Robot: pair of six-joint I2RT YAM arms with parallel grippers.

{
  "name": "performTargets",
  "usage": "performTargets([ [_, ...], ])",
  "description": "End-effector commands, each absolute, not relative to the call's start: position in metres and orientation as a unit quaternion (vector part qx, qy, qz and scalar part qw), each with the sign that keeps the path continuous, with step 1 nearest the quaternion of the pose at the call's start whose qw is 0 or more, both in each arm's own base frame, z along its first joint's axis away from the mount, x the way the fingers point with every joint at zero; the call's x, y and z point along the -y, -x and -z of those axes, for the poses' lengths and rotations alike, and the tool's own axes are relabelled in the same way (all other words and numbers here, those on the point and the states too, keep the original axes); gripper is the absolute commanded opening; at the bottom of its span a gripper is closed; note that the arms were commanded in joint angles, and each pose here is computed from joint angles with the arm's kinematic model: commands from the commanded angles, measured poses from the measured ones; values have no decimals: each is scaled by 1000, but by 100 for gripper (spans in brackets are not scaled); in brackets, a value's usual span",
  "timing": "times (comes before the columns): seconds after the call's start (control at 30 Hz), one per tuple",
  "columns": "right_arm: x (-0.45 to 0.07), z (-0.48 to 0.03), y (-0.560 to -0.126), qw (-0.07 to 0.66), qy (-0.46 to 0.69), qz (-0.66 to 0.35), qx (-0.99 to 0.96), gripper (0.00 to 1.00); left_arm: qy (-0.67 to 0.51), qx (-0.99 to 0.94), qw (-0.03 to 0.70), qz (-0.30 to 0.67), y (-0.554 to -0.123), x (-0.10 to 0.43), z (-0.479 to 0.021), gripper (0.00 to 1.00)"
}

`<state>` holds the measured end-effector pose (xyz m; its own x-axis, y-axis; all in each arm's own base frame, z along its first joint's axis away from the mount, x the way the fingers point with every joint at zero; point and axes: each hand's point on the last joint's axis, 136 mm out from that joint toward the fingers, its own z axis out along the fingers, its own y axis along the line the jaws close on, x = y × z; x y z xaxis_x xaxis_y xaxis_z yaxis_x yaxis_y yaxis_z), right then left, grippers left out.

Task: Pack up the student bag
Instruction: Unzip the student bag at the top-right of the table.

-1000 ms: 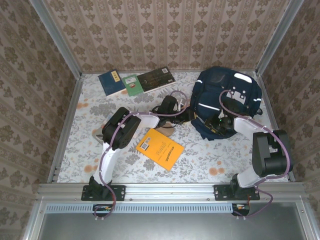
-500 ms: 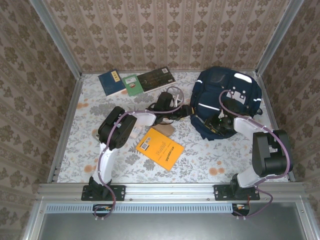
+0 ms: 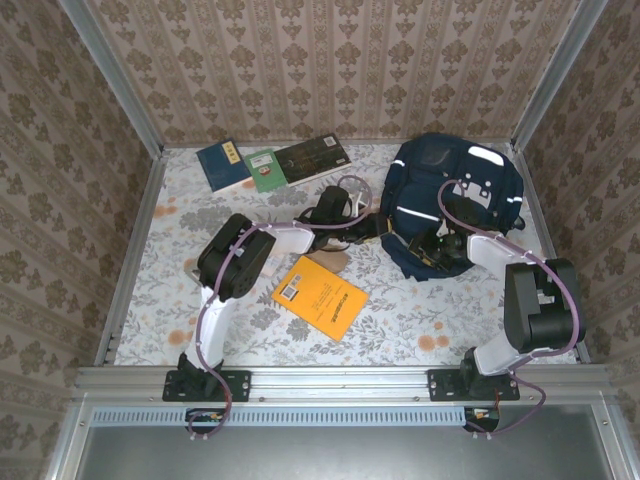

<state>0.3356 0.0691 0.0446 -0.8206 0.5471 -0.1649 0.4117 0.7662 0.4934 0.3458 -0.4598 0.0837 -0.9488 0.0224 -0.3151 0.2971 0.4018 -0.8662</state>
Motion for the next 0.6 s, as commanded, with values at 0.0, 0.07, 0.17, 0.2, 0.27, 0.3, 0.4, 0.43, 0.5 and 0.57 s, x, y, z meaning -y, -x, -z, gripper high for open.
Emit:
performTargets([
  [0.0,-69,-35,-332,134,-256,-214,-933,40,-105,-822,115,548,-335,463,-90,55],
  [0.07,-69,-35,-332,134,-256,-215,-933,40,-105,-821,114,549,-334,464,-90,55],
  [0.17,-69,-36,-333,134,-256,-215,-933,40,-103,-820,110,552,-333,464,-91,54],
  [0.2,-69,-35,-332,134,-256,-215,-933,40,-102,-824,112,546,-334,463,-89,55],
  [0.27,-69,-35,-332,134,-256,-215,-933,40,-99,-831,115,536,-333,458,-84,55],
  [0.3,-69,-35,-332,133,-256,-215,-933,40,-97,-832,115,534,-334,456,-82,55],
  [0.4,-69,-35,-332,134,-256,-215,-933,40,-79,-839,124,524,-342,450,-75,55],
  [0.43,-69,-35,-332,134,-256,-215,-933,40,-76,-840,124,523,-344,450,-75,55],
  [0.5,-69,-36,-332,134,-255,-215,-933,40,-74,-839,124,524,-345,450,-75,55],
  [0.57,-69,-36,-332,133,-256,-216,-933,40,-73,-844,119,518,-345,451,-71,55],
])
